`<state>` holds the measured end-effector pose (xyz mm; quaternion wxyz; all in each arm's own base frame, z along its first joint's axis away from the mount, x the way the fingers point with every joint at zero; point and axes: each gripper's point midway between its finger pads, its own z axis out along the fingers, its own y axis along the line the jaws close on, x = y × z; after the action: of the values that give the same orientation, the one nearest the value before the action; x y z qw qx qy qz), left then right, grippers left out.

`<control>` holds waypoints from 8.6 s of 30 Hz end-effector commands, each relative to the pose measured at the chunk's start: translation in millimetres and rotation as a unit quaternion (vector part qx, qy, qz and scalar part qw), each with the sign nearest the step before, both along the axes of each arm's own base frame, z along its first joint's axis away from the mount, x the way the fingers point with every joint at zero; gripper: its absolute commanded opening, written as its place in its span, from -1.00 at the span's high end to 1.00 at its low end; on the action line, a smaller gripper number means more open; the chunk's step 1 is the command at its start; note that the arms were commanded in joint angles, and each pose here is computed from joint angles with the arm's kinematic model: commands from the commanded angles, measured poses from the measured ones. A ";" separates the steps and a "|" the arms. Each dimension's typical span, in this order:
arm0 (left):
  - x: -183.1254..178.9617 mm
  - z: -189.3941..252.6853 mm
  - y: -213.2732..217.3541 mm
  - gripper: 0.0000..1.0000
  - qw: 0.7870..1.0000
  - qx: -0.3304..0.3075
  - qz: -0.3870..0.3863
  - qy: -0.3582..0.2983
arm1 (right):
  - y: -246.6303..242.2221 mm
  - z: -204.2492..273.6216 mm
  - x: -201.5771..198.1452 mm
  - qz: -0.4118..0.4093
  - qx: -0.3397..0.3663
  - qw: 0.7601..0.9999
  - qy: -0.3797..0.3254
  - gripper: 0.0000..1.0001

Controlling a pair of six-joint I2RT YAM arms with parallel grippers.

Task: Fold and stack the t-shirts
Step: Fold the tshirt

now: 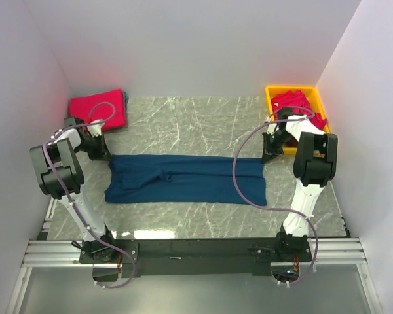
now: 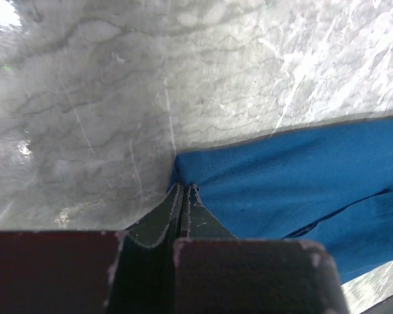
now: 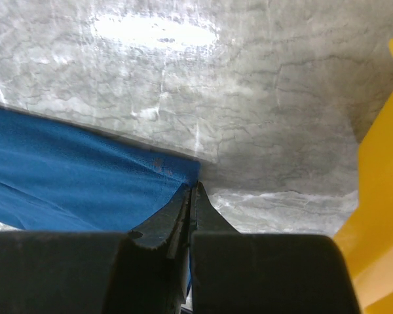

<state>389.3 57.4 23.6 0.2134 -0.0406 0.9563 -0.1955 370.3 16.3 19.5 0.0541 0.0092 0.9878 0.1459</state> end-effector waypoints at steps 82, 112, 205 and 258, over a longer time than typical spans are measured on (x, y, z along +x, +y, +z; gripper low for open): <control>38.2 39.8 -124.6 0.99 0.997 0.055 -0.040 -0.024 | 243.7 -18.7 -203.1 0.446 0.137 0.879 0.093 0.72; 163.2 111.4 -243.7 0.51 0.962 0.031 -0.154 -0.223 | 239.1 125.2 10.1 0.234 0.226 0.927 -0.186 0.35; -249.0 46.8 -206.0 -0.55 0.556 0.088 -0.707 -0.429 | 250.0 56.7 -240.2 0.716 0.037 0.589 -0.373 -0.22; -256.2 45.1 -237.6 0.99 0.538 0.083 -0.762 -0.352 | 252.5 53.4 -238.2 0.690 -0.001 0.632 -0.354 1.00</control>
<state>135.6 -180.2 57.6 0.3181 0.8112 0.4576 -0.1772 120.1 270.1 58.2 0.2720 -0.7491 0.5896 0.1313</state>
